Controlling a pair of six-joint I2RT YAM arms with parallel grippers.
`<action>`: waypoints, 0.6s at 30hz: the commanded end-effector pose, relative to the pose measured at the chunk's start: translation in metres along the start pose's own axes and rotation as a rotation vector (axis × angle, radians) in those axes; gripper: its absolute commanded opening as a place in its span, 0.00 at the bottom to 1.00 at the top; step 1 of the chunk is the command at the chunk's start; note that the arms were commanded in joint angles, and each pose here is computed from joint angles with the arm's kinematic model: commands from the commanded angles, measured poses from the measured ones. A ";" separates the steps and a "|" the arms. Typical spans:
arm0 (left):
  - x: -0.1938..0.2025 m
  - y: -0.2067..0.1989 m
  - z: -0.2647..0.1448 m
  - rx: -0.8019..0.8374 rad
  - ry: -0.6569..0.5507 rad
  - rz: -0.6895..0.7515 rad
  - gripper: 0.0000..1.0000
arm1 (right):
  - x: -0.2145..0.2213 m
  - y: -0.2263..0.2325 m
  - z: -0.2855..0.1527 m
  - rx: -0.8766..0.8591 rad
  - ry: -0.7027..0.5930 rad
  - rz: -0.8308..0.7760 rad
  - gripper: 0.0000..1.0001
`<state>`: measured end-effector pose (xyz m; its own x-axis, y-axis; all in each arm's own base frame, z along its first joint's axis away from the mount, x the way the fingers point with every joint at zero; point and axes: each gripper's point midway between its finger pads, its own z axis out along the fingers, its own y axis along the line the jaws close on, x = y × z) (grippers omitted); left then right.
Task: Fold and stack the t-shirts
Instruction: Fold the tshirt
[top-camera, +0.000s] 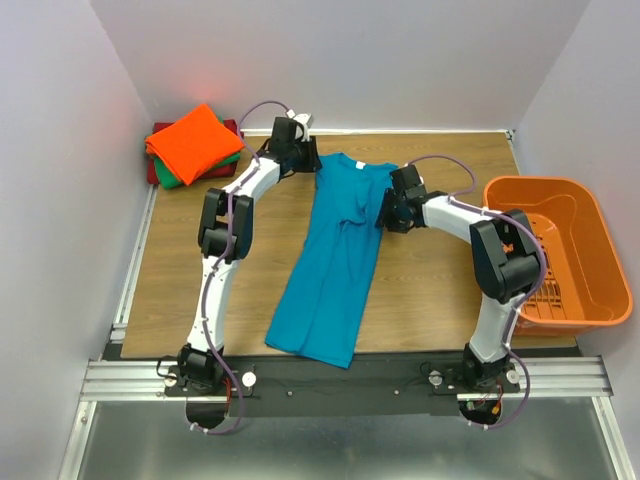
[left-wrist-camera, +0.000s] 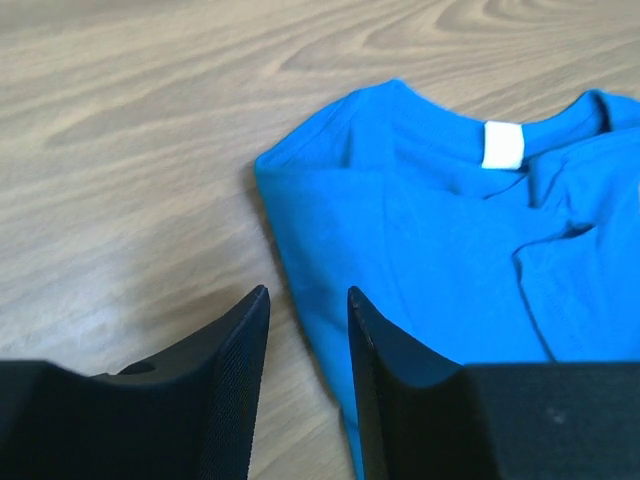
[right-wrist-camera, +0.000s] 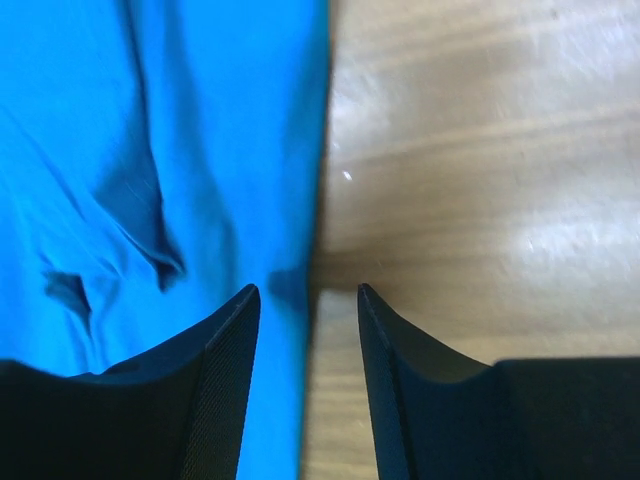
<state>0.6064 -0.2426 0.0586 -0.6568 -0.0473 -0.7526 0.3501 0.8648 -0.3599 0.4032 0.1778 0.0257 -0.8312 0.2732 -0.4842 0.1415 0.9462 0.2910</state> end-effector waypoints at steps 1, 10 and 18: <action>-0.001 -0.013 0.019 0.067 -0.003 -0.012 0.40 | 0.004 -0.003 0.026 0.032 0.039 0.016 0.50; -0.015 -0.004 0.037 0.113 -0.056 -0.127 0.00 | -0.030 0.024 0.070 -0.004 0.017 0.013 0.38; -0.075 0.042 0.022 0.070 -0.257 -0.190 0.00 | -0.060 0.020 0.099 0.048 -0.033 -0.056 0.41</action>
<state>0.6542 -0.2405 0.0502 -0.6385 -0.2349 -0.7329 0.2941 0.8056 -0.5143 0.5182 0.2218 0.0287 -0.7618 0.2946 -0.5770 0.0934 0.9312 0.3522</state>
